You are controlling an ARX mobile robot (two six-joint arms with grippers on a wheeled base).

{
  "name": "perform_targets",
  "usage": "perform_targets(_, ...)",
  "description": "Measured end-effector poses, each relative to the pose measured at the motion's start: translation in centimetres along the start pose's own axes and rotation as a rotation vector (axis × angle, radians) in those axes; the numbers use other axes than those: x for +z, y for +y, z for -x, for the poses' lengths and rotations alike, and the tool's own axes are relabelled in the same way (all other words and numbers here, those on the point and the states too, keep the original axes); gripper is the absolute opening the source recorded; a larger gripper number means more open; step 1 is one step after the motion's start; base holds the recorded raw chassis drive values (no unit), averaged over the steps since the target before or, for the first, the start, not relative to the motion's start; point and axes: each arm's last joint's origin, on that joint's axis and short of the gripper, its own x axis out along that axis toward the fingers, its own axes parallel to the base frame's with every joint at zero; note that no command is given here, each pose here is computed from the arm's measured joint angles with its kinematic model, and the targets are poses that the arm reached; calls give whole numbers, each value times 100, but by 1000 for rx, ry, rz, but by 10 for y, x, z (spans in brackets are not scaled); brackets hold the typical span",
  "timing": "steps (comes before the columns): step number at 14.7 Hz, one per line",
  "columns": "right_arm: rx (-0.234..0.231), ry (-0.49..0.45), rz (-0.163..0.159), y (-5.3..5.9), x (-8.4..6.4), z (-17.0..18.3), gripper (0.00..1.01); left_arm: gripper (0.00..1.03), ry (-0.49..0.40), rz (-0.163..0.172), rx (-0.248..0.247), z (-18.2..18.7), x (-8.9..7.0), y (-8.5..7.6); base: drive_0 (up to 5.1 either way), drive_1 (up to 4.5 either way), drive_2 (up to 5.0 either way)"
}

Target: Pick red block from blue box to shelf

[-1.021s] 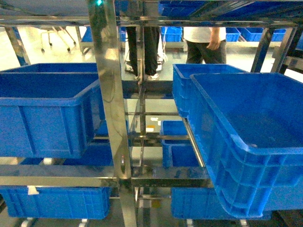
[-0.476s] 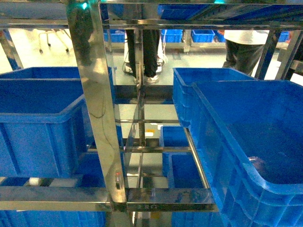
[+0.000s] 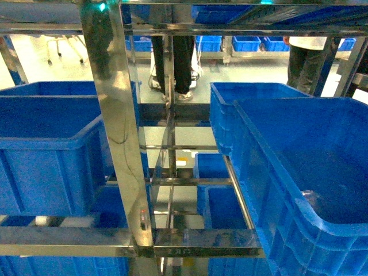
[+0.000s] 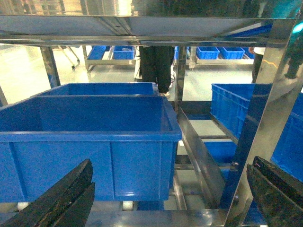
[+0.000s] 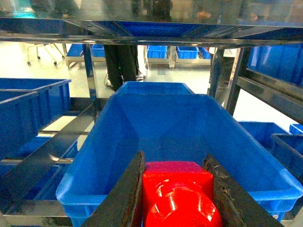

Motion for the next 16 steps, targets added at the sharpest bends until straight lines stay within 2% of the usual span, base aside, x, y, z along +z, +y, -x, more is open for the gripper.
perform_targets(16,0,0,0,0,0,0,28,98,0,0,0,0,0,0,0,0,0)
